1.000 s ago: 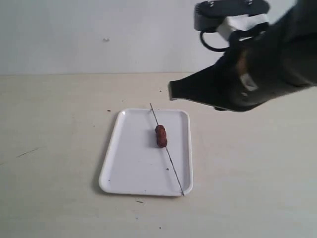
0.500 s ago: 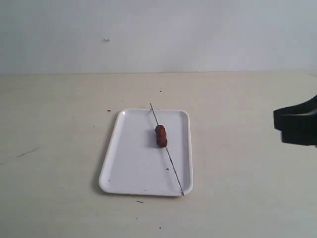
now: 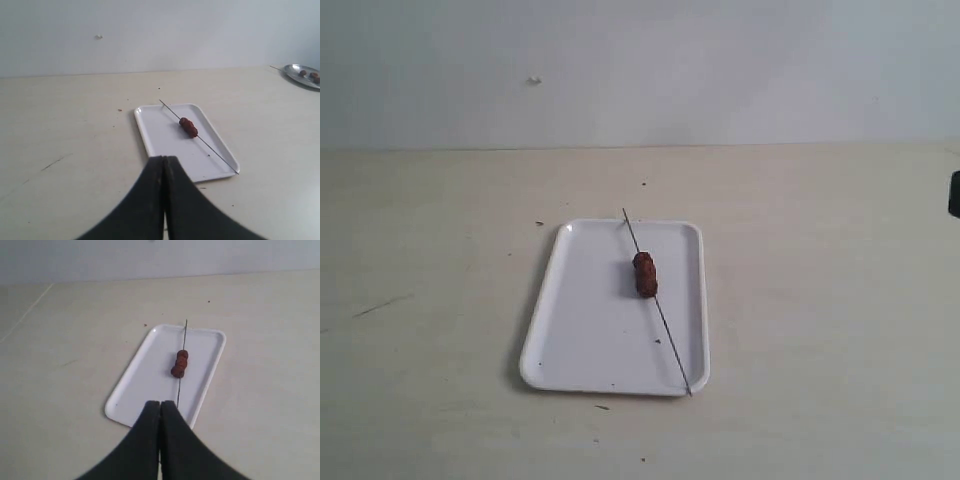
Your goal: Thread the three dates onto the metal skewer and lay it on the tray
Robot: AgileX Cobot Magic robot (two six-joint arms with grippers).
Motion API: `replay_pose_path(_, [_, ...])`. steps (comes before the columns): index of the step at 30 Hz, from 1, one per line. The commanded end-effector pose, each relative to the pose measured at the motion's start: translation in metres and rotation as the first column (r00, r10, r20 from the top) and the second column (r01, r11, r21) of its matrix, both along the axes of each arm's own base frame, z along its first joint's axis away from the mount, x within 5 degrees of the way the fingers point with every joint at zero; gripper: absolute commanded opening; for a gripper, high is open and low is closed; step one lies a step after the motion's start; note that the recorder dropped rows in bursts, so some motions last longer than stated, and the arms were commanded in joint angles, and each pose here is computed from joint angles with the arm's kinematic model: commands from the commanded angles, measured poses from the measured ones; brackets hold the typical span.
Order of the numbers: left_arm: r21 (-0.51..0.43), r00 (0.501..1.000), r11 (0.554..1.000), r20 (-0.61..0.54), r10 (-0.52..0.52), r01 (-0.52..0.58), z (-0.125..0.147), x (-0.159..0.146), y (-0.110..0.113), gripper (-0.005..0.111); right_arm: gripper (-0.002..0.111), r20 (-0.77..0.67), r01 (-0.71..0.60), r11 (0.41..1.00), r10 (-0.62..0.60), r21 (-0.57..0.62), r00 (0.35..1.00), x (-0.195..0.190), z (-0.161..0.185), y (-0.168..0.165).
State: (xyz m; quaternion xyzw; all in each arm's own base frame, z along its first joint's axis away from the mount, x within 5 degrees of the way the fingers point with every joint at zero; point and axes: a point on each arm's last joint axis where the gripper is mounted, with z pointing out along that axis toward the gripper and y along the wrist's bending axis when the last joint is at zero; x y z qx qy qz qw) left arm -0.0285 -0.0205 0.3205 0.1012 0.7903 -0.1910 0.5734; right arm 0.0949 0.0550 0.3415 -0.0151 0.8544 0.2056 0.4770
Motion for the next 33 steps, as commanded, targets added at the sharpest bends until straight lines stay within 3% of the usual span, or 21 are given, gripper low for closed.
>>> replay_pose_path(1, [-0.003, 1.000, 1.000, -0.003, 0.005, -0.005, 0.000, -0.001, 0.000, 0.000, 0.000, 0.151, 0.050, 0.999, -0.049, 0.000, 0.987, -0.007, 0.008, -0.020])
replay_pose_path(6, [-0.003, 1.000, 1.000, -0.003, 0.005, -0.005, 0.000, -0.001, 0.000, 0.000, 0.000, 0.358, 0.142, 0.989, -0.143, 0.029, 0.923, -0.008, -0.018, -0.034])
replay_pose_path(16, [-0.003, 1.000, 1.000, -0.003, 0.005, -0.005, 0.000, -0.001, 0.000, 0.000, 0.000, 0.378, 0.369, 0.927, -0.322, -0.059, 0.868, -0.026, -0.094, -0.059])
replay_pose_path(22, [-0.003, 1.000, 1.000, -0.003, 0.005, -0.005, 0.000, -0.001, 0.000, 0.000, 0.000, 0.404, 0.365, 0.930, -0.319, -0.040, 0.857, -0.034, -0.128, -0.058])
replay_pose_path(33, [-0.003, 1.000, 1.000, -0.003, 0.005, -0.005, 0.000, -0.001, 0.000, 0.000, 0.000, 0.424, 0.329, 0.943, -0.281, -0.044, 0.861, -0.034, -0.139, -0.055])
